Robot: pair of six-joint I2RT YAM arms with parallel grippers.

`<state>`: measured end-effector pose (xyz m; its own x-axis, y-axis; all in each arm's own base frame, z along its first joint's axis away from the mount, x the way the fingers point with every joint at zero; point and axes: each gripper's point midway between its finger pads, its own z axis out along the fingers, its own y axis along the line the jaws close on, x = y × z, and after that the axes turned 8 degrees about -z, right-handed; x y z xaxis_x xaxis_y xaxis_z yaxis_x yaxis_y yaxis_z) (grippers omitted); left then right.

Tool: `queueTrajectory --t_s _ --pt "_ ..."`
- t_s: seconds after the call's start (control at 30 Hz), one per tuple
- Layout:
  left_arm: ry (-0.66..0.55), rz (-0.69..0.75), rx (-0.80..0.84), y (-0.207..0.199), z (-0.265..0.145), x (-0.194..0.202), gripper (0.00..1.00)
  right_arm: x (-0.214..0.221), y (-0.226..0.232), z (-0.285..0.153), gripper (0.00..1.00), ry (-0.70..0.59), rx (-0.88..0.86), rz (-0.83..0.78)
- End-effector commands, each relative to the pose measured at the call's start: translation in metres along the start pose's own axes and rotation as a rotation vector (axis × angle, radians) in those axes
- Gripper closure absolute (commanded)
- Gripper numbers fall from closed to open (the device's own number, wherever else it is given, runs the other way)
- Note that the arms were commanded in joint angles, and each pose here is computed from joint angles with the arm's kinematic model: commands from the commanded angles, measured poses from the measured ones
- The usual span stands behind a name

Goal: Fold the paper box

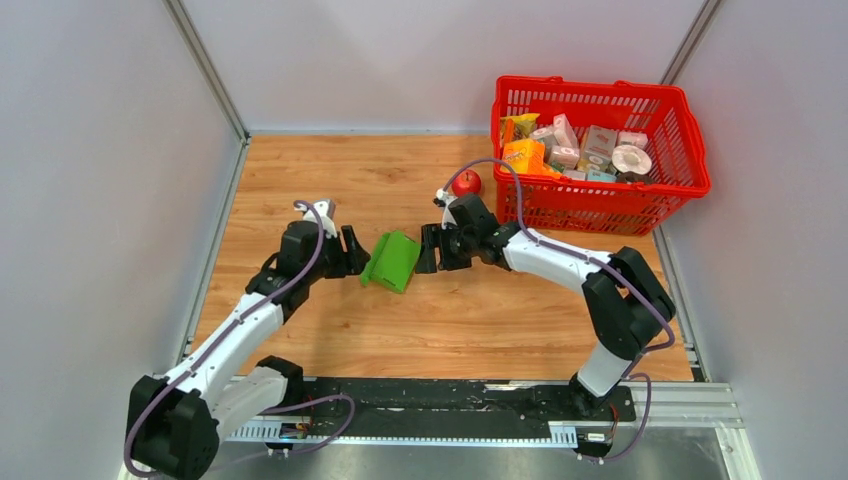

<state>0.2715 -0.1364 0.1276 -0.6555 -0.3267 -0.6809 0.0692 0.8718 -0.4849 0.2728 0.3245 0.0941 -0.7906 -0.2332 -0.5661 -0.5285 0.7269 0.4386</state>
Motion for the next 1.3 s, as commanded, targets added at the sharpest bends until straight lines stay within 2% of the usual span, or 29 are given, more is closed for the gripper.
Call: queueTrajectory --t_s 0.0,0.03,0.1,0.17,0.3,0.33,0.43,0.47,0.57,0.6,0.7,1.0,1.13,1.27 --pt "-0.013 -0.081 0.043 -0.004 0.008 -0.033 0.3 -0.041 0.018 0.006 0.31 -0.098 -0.09 0.065" --pt "0.065 -0.102 0.096 -0.011 0.017 -0.023 0.32 -0.048 0.021 0.008 0.32 -0.113 -0.1 0.074" --pt "0.068 -0.137 0.118 -0.012 0.026 -0.028 0.39 -0.055 0.03 0.019 0.35 -0.123 -0.127 0.104" --pt "0.038 -0.155 0.086 -0.004 0.032 -0.033 0.42 -0.068 0.044 0.025 0.43 -0.146 -0.179 0.11" --pt "-0.007 -0.204 0.035 0.013 0.034 -0.038 0.42 -0.077 0.055 0.054 0.56 -0.135 -0.216 0.111" --pt "0.0 -0.211 0.022 0.018 0.036 -0.037 0.42 -0.071 0.049 0.068 0.64 -0.109 -0.21 0.121" --pt "0.016 -0.223 0.002 0.025 0.04 -0.034 0.4 -0.066 0.049 0.083 0.7 -0.094 -0.214 0.11" --pt "0.017 -0.225 -0.004 0.028 0.043 -0.033 0.37 -0.064 0.048 0.087 0.7 -0.09 -0.211 0.106" --pt "0.077 -0.244 -0.008 0.033 0.056 -0.026 0.36 -0.057 0.045 0.1 0.71 -0.066 -0.205 0.111" --pt "0.126 -0.255 0.01 0.033 0.063 -0.017 0.36 -0.056 0.041 0.103 0.71 -0.067 -0.19 0.114" --pt "0.167 -0.261 0.083 0.024 0.074 -0.011 0.29 -0.049 0.031 0.111 0.71 -0.05 -0.16 0.111" --pt "0.3 -0.245 0.047 0.037 0.092 0.014 0.28 -0.036 0.021 0.112 0.69 -0.02 -0.163 0.122" --pt "0.345 -0.217 0.033 0.04 0.096 0.025 0.34 -0.043 0.024 0.103 0.66 -0.033 -0.184 0.12" --pt "0.384 -0.216 0.025 0.041 0.096 0.036 0.45 -0.049 0.027 0.094 0.64 -0.038 -0.196 0.125"
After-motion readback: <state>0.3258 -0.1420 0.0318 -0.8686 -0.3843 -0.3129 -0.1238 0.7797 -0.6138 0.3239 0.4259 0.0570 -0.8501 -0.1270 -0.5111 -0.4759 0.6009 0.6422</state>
